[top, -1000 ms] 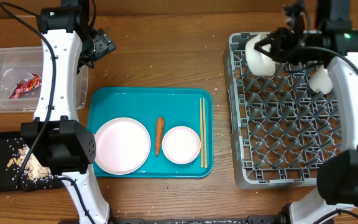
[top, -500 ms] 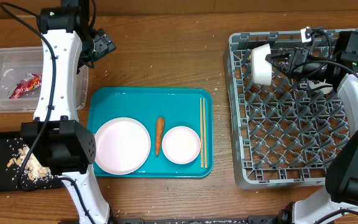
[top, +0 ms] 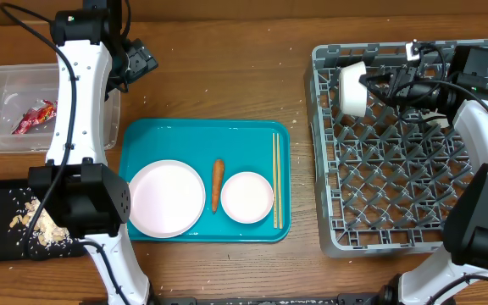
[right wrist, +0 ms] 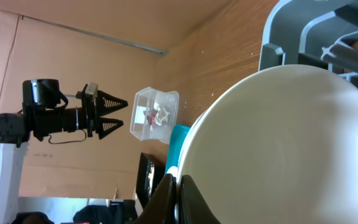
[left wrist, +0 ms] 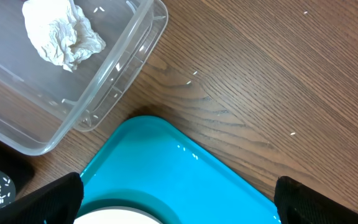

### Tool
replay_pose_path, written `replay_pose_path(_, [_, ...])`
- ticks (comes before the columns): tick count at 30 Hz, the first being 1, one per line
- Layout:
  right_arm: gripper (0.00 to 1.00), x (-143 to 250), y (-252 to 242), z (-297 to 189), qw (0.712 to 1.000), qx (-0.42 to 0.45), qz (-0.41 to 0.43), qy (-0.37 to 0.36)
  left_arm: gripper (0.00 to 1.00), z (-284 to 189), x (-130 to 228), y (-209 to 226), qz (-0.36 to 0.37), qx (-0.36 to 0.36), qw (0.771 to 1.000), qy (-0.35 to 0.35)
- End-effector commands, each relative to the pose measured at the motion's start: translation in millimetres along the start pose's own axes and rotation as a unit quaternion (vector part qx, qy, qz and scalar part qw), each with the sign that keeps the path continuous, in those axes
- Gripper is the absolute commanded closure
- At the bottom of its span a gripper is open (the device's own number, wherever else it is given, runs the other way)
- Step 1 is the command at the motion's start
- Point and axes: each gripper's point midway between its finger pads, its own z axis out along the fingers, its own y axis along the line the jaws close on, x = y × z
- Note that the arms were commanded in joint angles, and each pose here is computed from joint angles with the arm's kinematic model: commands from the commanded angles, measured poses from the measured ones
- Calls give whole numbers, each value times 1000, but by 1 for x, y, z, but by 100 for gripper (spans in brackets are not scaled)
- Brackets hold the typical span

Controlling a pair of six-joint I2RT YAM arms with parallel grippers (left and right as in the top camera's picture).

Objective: Sort waste into correct bins and load items into the dishwasher
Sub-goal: 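Carry the white bowl to the rack and set it down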

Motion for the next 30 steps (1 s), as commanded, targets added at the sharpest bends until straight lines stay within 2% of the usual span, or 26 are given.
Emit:
replay_pose_path(1, [95, 0, -17, 0, 999, 32, 22, -7, 0, -17, 0, -2, -4, 12, 1000, -14])
replay_pose_path(6, [91, -6, -38, -3, 993, 95, 62, -30, 0, -17, 0, -2, -4, 12, 1000, -14])
replay_pose_path(19, [87, -36, -23, -53, 987, 115, 86, -79, 0, -17, 0, -2, -4, 12, 1000, -14])
replay_pose_path(22, [70, -40, -20, -71, 980, 148, 97, -96, 0, -17, 0, -2, -4, 12, 1000, -14])
replay_pose_path(26, [60, -38, -12, -95, 964, 217, 103, -112, 0, -17, 0, -2, -4, 12, 1000, -14])
replay_pose_path(27, [51, -37, -9, -102, 958, 240, 105, -117, 0, -17, 0, -2, -4, 12, 1000, -14])
replay_pose_path(30, [33, -34, 6, -123, 940, 297, 99, -137, 0, -17, 0, -2, -4, 12, 1000, -14])
